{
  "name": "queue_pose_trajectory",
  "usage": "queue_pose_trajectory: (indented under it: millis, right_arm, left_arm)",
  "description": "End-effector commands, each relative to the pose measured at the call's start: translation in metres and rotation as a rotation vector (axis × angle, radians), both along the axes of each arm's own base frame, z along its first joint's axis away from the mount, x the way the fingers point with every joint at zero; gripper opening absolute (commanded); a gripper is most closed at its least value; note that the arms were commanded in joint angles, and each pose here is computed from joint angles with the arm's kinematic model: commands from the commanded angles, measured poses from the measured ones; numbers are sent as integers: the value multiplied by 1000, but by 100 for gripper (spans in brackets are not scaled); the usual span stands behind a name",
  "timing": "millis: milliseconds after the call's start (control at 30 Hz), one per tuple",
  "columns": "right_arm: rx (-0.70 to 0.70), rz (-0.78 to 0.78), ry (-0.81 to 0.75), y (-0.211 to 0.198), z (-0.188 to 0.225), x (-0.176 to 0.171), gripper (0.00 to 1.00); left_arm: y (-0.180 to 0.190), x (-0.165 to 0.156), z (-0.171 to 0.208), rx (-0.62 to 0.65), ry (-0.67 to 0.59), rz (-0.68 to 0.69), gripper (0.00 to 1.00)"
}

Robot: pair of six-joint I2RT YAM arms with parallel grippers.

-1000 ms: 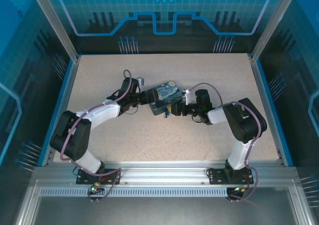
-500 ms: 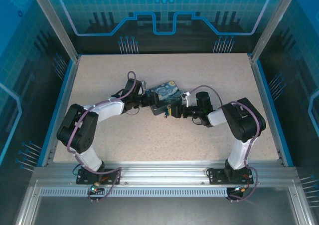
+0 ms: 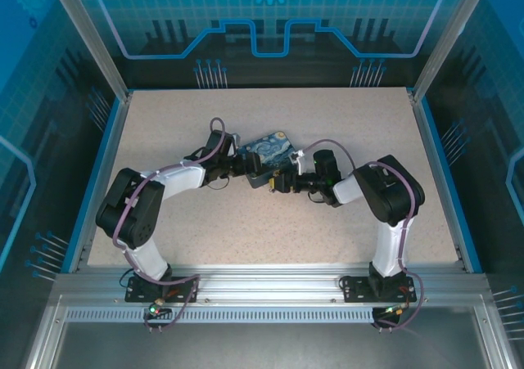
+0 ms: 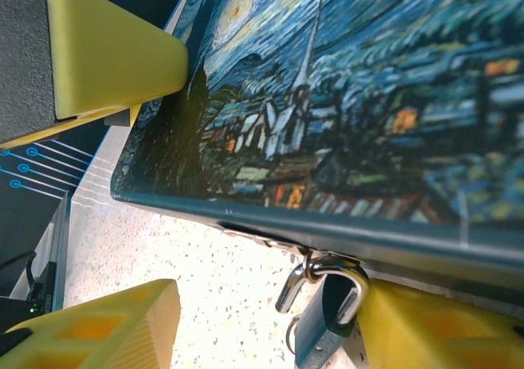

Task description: Unlock the padlock with the key

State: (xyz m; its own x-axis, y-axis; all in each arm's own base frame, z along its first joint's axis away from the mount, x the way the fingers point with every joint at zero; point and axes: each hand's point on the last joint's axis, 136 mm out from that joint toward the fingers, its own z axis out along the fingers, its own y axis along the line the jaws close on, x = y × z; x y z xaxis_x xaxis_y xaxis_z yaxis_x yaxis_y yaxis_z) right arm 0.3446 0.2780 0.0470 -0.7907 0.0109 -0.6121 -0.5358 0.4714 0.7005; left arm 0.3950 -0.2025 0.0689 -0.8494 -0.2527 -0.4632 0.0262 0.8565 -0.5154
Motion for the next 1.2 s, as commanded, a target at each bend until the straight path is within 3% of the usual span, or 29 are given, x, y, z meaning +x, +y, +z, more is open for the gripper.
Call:
queue_pose_trajectory:
  millis: [0,767,1167]
  right_arm:
    - [1,0,3,-3,3,-4,58]
    - [21,2,-6,-7,2,-2,26]
    - [7,-79,58,-10,-11,12,29]
  left_arm:
    - [7,-9,-11,40,23,1,86]
    - [6,-10,-10,34,21,0,86]
    - [5,-13,-14,41,27,-2,86]
